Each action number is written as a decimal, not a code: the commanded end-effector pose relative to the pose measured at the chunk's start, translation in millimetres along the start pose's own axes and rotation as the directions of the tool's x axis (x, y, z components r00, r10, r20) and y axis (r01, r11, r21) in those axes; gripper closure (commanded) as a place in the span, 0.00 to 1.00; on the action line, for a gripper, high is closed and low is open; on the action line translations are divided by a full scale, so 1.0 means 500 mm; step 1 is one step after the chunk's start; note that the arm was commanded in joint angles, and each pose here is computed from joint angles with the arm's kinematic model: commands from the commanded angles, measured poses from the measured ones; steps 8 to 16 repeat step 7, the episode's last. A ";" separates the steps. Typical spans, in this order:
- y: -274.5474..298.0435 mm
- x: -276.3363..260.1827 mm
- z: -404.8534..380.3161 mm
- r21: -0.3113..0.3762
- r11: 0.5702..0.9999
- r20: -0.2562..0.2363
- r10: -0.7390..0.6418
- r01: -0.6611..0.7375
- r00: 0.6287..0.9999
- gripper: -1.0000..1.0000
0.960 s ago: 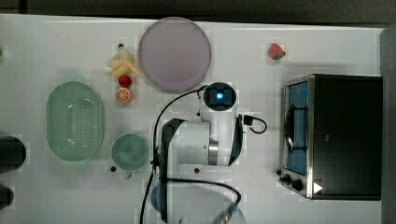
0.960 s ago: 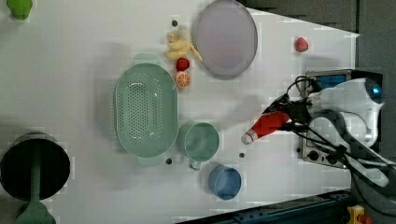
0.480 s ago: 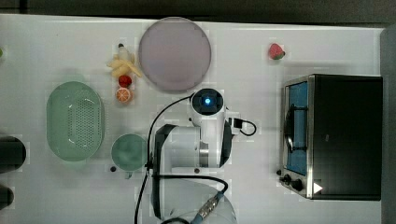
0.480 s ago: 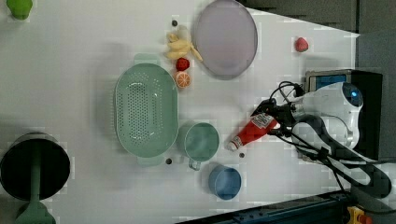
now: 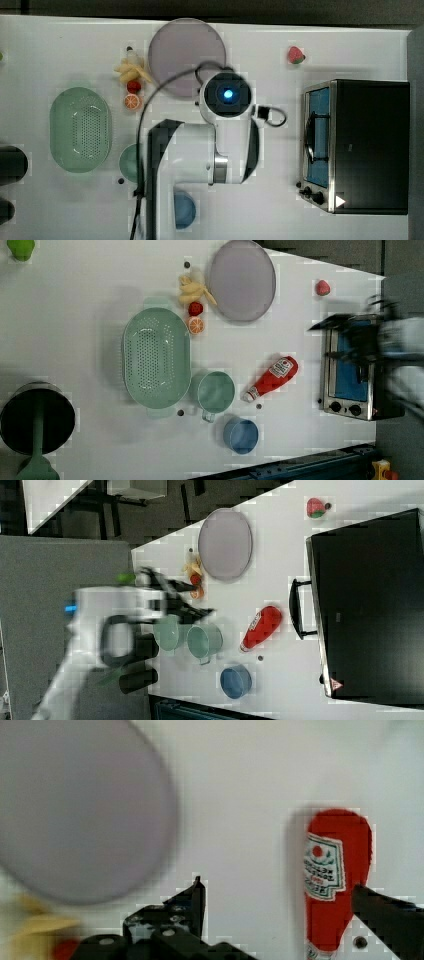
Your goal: Pick Ketchup from oven and place it on table.
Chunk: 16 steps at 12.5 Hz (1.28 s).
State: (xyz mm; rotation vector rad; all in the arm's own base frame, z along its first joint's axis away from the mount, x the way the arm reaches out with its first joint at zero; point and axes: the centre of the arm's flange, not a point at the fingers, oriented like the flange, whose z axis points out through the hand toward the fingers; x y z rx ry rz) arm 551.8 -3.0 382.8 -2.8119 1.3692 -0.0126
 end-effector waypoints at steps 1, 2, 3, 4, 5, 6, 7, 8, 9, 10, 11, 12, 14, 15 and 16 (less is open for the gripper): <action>-0.004 0.007 -0.257 0.091 0.995 -0.066 0.052 -0.046 0.996 0.00; 0.000 0.007 -0.323 0.097 0.994 -0.070 0.053 -0.046 0.996 0.00; 0.003 0.008 -0.384 0.105 0.994 -0.081 0.052 -0.043 0.995 0.00; 0.010 0.004 -0.427 0.092 0.995 -0.072 0.051 -0.044 0.996 0.00; 0.017 -0.003 -0.457 0.070 0.996 -0.056 0.050 -0.046 0.997 0.00; 0.026 -0.009 -0.475 0.041 0.998 -0.036 0.049 -0.047 0.998 0.00; 0.032 -0.013 -0.490 0.024 0.999 -0.023 0.049 -0.049 0.999 0.00; 0.032 -0.013 -0.490 0.024 0.999 -0.023 0.049 -0.049 0.999 0.00; 0.032 -0.013 -0.490 0.024 0.999 -0.023 0.049 -0.049 0.999 0.00; 0.032 -0.013 -0.490 0.024 0.999 -0.023 0.049 -0.049 0.999 0.00; 0.032 -0.013 -0.490 0.024 0.999 -0.023 0.049 -0.049 0.999 0.00; 0.032 -0.013 -0.490 0.024 0.999 -0.023 0.049 -0.049 0.999 0.00; 0.032 -0.013 -0.490 0.024 0.999 -0.023 0.049 -0.049 0.999 0.00; 0.032 -0.013 -0.490 0.024 0.999 -0.023 0.049 -0.049 0.999 0.00; 0.032 -0.013 -0.490 0.024 0.999 -0.023 0.049 -0.049 0.999 0.00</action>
